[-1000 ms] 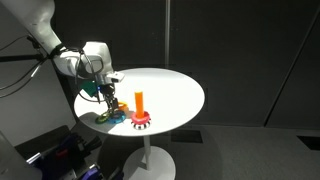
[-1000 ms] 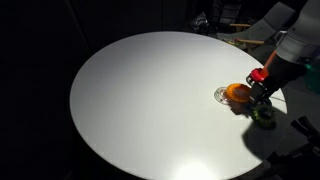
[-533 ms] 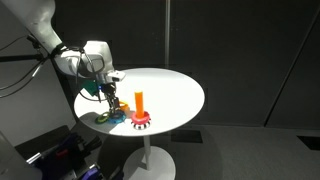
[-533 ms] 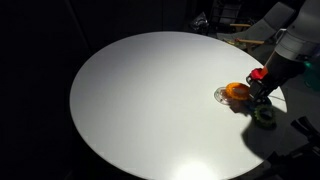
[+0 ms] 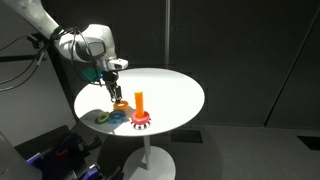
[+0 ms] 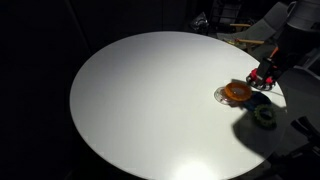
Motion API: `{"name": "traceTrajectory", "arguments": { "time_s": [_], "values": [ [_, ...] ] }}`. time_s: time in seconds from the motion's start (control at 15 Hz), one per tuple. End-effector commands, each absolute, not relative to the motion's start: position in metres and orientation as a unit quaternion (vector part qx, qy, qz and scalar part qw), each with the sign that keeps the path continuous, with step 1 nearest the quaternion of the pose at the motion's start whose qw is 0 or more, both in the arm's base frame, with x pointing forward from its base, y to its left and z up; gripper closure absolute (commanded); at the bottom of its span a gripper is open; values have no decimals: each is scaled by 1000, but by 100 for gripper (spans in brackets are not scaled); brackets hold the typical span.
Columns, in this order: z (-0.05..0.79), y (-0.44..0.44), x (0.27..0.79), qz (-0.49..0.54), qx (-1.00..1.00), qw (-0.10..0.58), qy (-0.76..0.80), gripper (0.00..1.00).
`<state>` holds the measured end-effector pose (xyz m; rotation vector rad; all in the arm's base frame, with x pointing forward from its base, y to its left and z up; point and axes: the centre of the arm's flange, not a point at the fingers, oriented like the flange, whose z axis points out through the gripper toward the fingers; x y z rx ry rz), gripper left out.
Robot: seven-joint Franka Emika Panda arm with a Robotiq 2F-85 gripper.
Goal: Put the black and white ring on the stack
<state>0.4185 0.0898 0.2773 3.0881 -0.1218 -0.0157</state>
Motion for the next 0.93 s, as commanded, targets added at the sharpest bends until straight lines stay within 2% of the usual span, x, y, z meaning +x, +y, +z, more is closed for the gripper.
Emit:
{"name": "traceTrajectory", "arguments": {
  "time_s": [0.0,0.87],
  "values": [
    [324,66,431,-4,999,32,-42,59],
    [379,-15,473,16,993,46,-111,59]
  ]
}}
